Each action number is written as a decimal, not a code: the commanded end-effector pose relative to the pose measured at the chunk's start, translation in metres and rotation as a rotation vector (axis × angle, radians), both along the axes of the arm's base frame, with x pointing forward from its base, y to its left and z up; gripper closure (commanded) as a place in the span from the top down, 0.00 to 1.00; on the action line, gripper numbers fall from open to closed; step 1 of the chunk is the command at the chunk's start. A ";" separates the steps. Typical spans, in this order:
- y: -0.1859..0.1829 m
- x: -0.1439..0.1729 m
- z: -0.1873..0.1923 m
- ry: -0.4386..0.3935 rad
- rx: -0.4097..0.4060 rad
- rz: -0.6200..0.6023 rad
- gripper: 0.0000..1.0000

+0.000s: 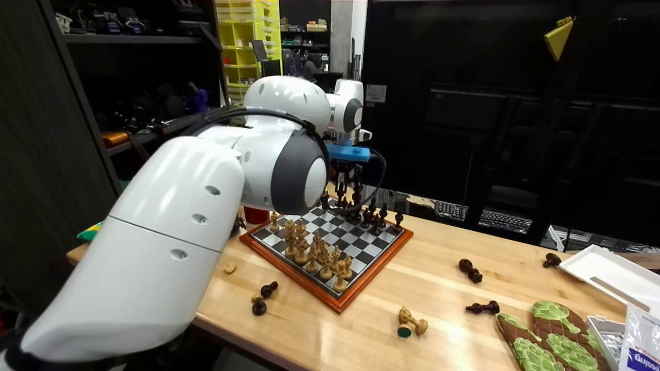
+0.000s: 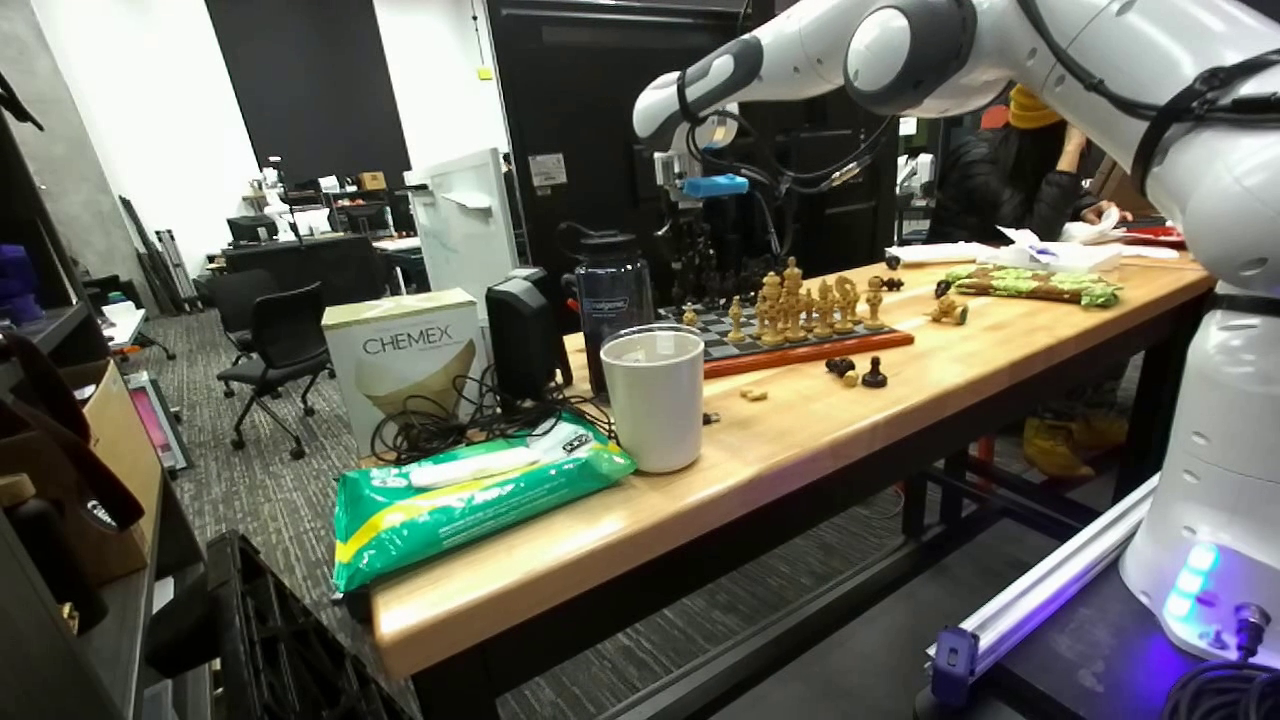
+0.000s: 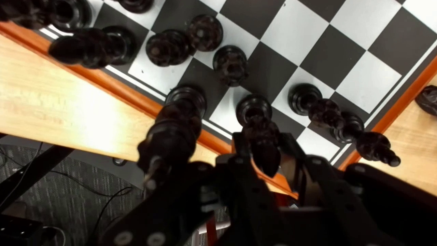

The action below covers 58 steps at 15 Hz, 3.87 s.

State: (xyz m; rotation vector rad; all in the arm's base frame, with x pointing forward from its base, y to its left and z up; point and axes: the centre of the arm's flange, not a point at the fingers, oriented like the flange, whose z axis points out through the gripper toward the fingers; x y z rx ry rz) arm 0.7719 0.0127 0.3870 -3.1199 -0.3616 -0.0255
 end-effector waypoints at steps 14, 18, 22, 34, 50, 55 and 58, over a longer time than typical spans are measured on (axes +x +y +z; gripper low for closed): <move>-0.003 0.021 0.001 -0.001 -0.024 0.030 0.54; -0.003 0.021 0.003 0.003 -0.023 0.030 0.77; -0.004 0.021 0.004 0.007 -0.022 0.031 0.84; -0.003 0.021 0.007 0.010 -0.021 0.033 0.51; 0.016 0.010 0.032 -0.014 -0.037 0.037 0.46; 0.034 0.003 0.066 -0.029 -0.041 0.053 0.40; 0.044 -0.008 0.089 -0.022 -0.031 0.060 0.34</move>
